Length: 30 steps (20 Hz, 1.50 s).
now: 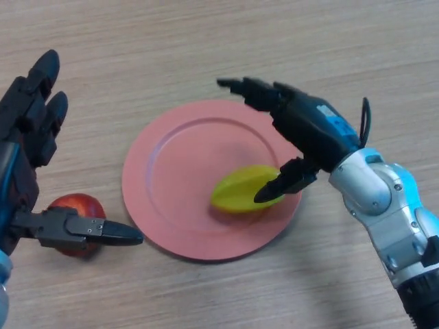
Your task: Pick up the yellow starfruit and place it on the plate
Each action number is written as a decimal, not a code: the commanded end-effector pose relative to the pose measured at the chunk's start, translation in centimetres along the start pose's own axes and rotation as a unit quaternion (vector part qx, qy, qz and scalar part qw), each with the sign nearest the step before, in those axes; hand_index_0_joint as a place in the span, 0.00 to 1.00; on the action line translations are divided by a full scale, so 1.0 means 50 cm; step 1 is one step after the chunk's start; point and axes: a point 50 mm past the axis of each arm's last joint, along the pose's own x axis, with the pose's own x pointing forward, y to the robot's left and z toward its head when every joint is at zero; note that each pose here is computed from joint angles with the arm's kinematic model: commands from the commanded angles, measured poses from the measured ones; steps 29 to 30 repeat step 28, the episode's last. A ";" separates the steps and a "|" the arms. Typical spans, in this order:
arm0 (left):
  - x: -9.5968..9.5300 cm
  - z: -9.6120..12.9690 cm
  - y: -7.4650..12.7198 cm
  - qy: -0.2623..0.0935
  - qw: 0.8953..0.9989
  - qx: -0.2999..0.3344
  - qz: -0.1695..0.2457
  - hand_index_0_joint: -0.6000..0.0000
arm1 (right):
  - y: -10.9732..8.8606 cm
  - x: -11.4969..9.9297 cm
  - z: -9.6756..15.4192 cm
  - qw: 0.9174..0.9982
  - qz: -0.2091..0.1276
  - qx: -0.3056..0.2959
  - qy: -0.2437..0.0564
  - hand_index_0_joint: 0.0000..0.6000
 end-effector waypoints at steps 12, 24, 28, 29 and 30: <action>0.025 0.052 -0.010 -0.100 0.995 0.017 0.001 1.00 | -0.160 -0.145 0.066 0.959 -0.170 0.225 -0.023 0.00; 0.031 0.068 -0.007 -0.130 0.991 0.040 0.000 1.00 | -0.166 -0.191 0.086 0.935 -0.197 0.296 -0.004 0.00; 0.025 0.070 -0.007 -0.129 0.991 0.021 0.004 1.00 | -0.156 -0.207 0.098 0.934 -0.186 0.306 0.005 0.00; 0.025 0.070 -0.007 -0.129 0.991 0.021 0.004 1.00 | -0.156 -0.207 0.098 0.934 -0.186 0.306 0.005 0.00; 0.025 0.070 -0.007 -0.129 0.991 0.021 0.004 1.00 | -0.156 -0.207 0.098 0.934 -0.186 0.306 0.005 0.00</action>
